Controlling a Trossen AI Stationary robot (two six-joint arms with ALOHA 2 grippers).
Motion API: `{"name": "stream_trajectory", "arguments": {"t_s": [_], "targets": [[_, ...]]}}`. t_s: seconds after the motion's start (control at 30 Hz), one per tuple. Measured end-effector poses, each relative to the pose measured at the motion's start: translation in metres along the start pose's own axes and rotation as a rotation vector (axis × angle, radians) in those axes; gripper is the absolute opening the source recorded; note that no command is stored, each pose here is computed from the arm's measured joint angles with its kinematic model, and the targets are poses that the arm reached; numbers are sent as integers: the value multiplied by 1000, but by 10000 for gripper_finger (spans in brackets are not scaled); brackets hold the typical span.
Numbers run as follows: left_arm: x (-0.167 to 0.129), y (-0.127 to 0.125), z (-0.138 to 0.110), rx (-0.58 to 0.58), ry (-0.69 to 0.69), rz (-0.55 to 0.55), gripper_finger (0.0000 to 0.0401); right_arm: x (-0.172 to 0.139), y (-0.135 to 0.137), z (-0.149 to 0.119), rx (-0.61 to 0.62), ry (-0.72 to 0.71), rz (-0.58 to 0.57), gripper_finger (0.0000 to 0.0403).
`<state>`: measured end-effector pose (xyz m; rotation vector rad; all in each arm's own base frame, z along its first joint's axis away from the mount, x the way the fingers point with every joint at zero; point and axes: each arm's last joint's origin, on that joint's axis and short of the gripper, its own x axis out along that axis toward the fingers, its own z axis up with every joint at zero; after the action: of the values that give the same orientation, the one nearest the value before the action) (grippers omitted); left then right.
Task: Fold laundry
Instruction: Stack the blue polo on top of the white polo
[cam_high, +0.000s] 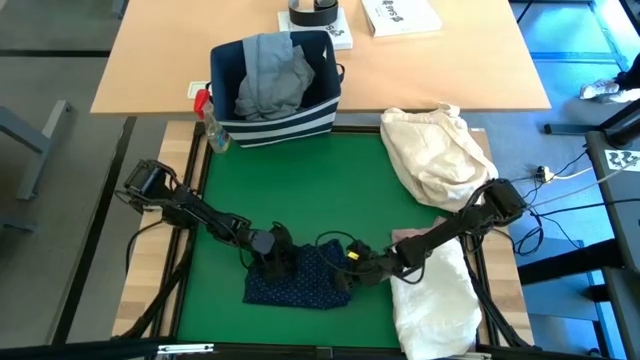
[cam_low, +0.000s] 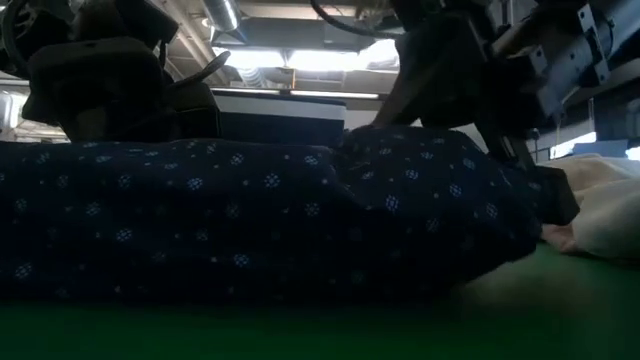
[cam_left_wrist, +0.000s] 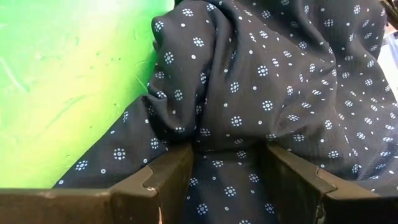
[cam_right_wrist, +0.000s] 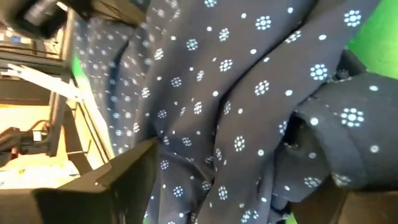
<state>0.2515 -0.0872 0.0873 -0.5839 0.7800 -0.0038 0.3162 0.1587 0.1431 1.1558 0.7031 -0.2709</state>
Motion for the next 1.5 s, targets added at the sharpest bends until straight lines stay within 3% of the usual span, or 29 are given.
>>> {"name": "stream_trajectory", "arguments": {"t_s": [0.6, 0.97, 1.17, 1.33, 1.5], "targets": [[0, 6, 6, -26, 8, -10, 190, 6, 3, 8, -20, -76, 51, 305], [0, 6, 6, -26, 15, -20, 190, 6, 12, 10, -58, -70, 156, 305], [0, 6, 6, -24, 14, -19, 190, 12, 7, 10, -47, -131, 129, 305], [0, 6, 6, -24, 14, -19, 190, 30, -11, 4, 10, -86, 67, 305], [0, 6, 6, -24, 14, -19, 190, 37, -14, 2, 50, -94, 77, 305]]}}
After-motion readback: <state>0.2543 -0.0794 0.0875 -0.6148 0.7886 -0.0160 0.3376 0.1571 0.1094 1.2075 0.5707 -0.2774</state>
